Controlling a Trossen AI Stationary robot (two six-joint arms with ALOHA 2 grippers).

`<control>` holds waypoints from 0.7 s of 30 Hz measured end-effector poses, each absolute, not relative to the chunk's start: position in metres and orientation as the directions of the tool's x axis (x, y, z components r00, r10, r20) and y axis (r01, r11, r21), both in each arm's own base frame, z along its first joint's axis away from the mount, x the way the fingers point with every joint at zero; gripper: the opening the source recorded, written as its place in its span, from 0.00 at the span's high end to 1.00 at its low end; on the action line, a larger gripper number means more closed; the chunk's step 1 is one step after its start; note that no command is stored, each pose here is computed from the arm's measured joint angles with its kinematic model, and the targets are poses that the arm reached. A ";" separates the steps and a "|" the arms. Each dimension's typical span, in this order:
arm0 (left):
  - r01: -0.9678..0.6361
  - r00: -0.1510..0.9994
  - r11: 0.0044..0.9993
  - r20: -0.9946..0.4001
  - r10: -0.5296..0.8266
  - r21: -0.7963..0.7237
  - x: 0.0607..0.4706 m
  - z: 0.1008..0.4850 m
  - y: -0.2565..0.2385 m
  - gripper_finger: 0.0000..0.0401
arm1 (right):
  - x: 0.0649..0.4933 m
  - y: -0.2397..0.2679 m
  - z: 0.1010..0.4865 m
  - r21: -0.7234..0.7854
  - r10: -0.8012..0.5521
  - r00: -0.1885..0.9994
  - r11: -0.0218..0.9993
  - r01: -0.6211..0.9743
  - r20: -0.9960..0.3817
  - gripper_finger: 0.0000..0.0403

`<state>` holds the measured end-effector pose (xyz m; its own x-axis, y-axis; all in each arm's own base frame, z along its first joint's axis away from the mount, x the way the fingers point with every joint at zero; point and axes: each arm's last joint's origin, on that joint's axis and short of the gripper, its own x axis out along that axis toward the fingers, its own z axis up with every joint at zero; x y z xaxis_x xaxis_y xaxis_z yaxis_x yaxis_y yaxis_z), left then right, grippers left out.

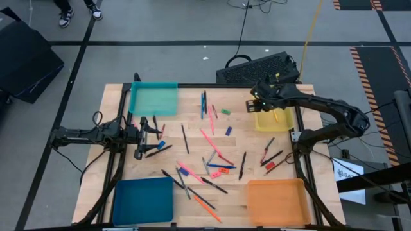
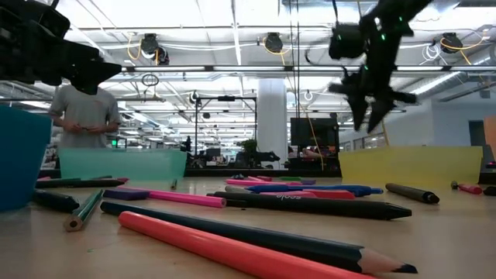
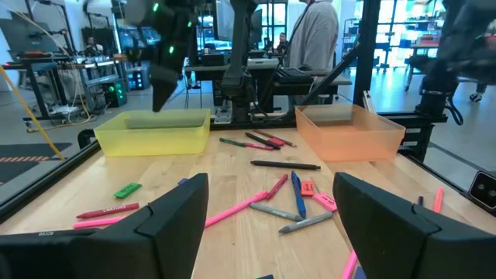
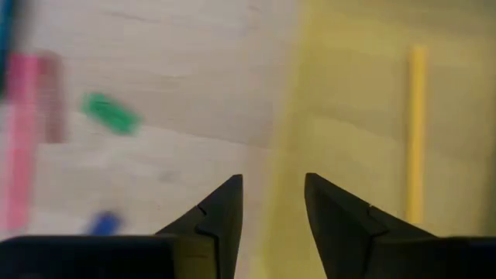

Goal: Sort crayons/erasers/pens/pencils in bins
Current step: Put the pink pencil into the yellow bin

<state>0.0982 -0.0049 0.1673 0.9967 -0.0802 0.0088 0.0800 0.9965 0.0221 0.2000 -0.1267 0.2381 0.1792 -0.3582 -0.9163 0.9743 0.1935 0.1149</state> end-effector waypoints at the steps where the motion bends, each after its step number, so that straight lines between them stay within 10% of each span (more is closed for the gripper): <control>1: 0.080 0.997 0.997 0.009 -0.080 0.022 0.098 0.167 -0.005 0.31 | 0.207 -0.122 0.244 0.126 -0.369 0.194 0.202 0.971 -0.909 0.67; 21: 0.080 0.997 0.997 0.009 -0.080 0.022 0.098 0.167 -0.005 0.31 | 0.404 -0.051 0.236 0.172 -0.290 0.328 0.457 0.873 -0.899 0.67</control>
